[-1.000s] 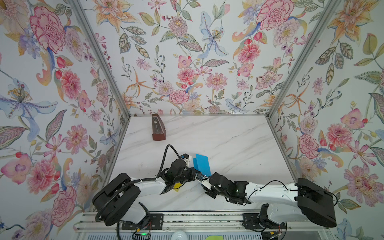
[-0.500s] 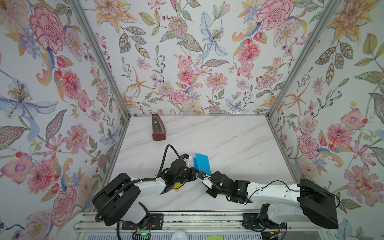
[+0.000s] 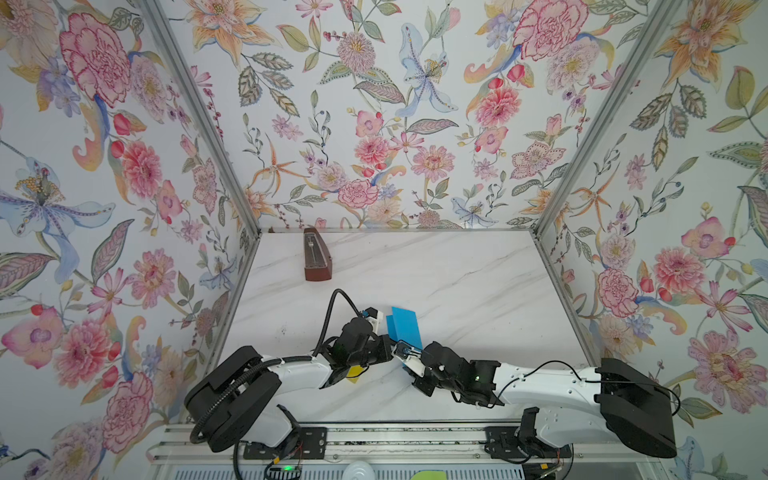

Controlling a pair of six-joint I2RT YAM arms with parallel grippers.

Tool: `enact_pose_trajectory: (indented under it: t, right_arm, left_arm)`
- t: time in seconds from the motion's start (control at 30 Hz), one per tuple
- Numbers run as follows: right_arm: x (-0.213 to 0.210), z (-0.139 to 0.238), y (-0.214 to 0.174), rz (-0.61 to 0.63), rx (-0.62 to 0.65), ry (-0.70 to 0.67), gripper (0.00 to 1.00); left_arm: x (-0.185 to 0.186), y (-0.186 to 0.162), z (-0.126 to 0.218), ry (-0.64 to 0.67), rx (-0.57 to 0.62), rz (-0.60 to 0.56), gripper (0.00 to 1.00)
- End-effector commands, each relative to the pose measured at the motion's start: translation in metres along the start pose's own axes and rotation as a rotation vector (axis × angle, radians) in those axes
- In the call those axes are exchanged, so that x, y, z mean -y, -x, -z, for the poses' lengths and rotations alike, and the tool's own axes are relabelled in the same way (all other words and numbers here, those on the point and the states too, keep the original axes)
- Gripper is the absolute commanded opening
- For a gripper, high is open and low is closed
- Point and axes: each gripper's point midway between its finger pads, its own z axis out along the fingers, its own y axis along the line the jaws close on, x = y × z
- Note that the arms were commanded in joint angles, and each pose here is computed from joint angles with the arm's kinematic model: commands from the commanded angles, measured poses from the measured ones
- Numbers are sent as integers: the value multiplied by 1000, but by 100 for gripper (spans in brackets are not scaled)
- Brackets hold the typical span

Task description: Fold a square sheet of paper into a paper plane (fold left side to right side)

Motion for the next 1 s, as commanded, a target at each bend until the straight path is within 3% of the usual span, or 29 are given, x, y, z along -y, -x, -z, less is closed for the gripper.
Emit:
enact_pose_trajectory:
  t: [0.0, 0.27, 0.97]
  right_arm:
    - [2, -1, 10, -23, 25, 0, 27]
    - [3, -6, 8, -23, 26, -10, 32]
    - [3, 1, 7, -27, 2, 7, 0]
  left_arm:
    - [-2, -7, 0, -5, -14, -5, 13]
    - [2, -4, 1, -18, -5, -4, 10]
    - [0, -5, -1, -5, -14, -7, 10]
